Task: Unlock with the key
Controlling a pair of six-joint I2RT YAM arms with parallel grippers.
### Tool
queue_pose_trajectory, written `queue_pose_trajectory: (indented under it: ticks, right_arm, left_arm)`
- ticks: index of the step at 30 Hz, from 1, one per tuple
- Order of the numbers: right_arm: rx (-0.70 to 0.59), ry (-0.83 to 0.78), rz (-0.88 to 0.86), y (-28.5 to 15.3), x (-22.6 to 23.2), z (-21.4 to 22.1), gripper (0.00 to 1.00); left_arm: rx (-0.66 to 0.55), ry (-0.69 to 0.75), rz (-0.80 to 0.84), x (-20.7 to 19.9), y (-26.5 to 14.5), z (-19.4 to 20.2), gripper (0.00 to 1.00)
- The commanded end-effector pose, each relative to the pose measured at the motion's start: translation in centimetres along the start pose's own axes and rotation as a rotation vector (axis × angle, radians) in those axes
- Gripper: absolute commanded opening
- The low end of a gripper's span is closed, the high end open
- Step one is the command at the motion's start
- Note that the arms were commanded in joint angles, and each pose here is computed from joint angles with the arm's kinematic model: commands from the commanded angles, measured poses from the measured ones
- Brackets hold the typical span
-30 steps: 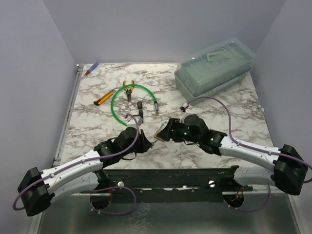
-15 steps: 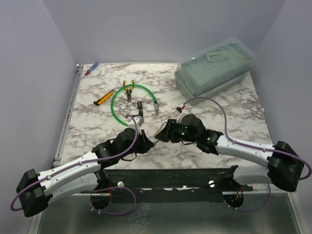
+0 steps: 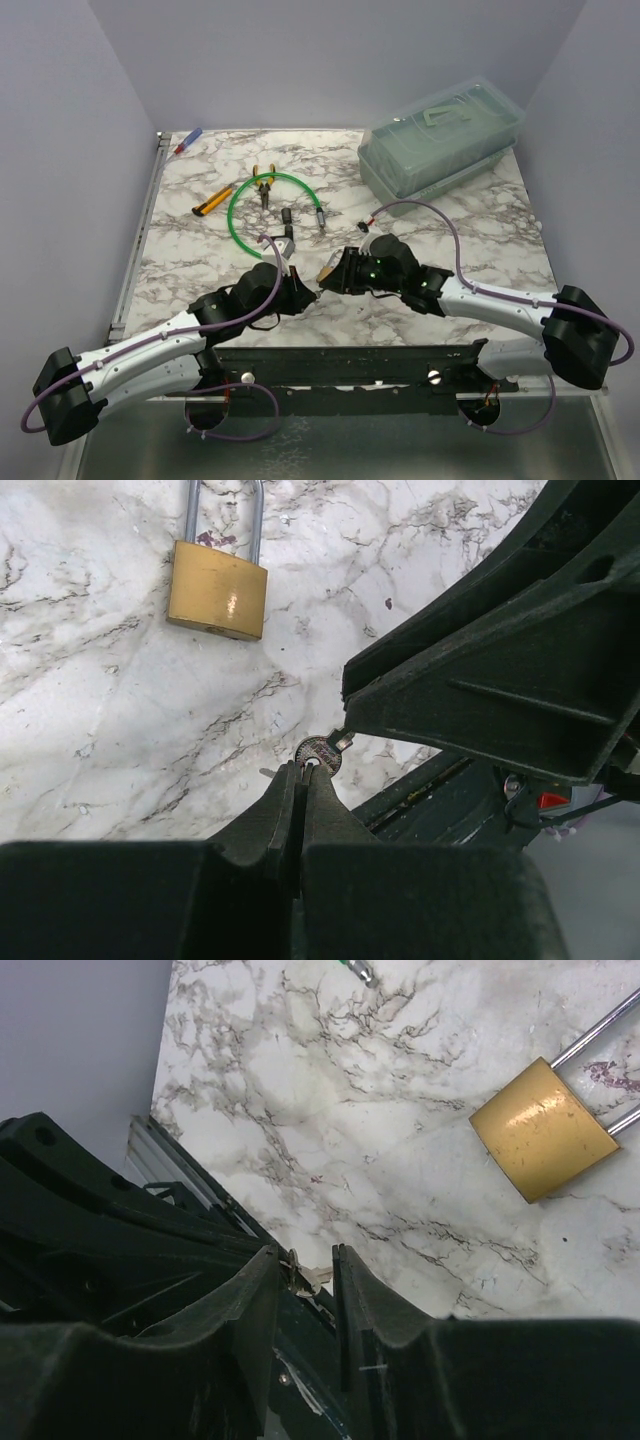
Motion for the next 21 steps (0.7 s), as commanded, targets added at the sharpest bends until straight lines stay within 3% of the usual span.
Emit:
queue_pose_trajectory:
  ticks: [1, 5, 9, 12, 14, 15, 18, 19, 21]
  right_arm:
    - [0.031, 0.006, -0.019, 0.4, -0.1, 0.6, 0.33]
    - [0.033, 0.009, -0.021, 0.4, -0.1, 0.7, 0.28]
    - [0.032, 0.007, -0.023, 0.4, 0.0, 0.7, 0.17]
    - [0.032, 0.006, -0.028, 0.3, 0.1, 0.6, 0.01]
    - [0.031, 0.005, -0.033, 0.2, 0.2, 0.6, 0.00]
    - [0.030, 0.003, -0.034, 0.2, 0.2, 0.6, 0.00]
    - [0.018, -0.015, -0.034, -0.2, 0.3, 0.4, 0.00]
    - [0.014, -0.028, -0.033, -0.4, 0.3, 0.2, 0.00]
    - [0.002, -0.061, -0.029, -0.9, 0.5, -0.1, 0.00]
  left_arm:
    - [-0.035, 0.011, 0.050, -1.2, -0.4, -1.0, 0.00]
    - [-0.038, 0.011, 0.047, -1.1, -0.5, -1.0, 0.00]
    - [-0.037, 0.011, 0.048, -1.1, -0.4, -1.0, 0.00]
    - [-0.040, 0.009, 0.044, -1.0, -0.4, -1.0, 0.00]
    - [-0.046, 0.006, 0.041, -1.0, -0.5, -1.0, 0.01]
    - [-0.049, 0.004, 0.042, -1.0, -0.5, -1.0, 0.09]
    - [-0.053, 0.017, 0.053, -1.0, -0.8, -1.1, 0.52]
    - [-0.055, 0.022, 0.058, -1.0, -0.9, -1.1, 0.60]
    - [-0.064, 0.032, 0.075, -1.2, -1.4, -1.3, 0.66]
Point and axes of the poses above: each gripper's point midway between its finger pads, its own y axis out along the fingers, its own x axis along the line the jaws close on, z = x × y, the point moved 3 cm from there along -y, back along the fingers, and after that the axes turned 1 degree about -y, right-handed, at the moved point
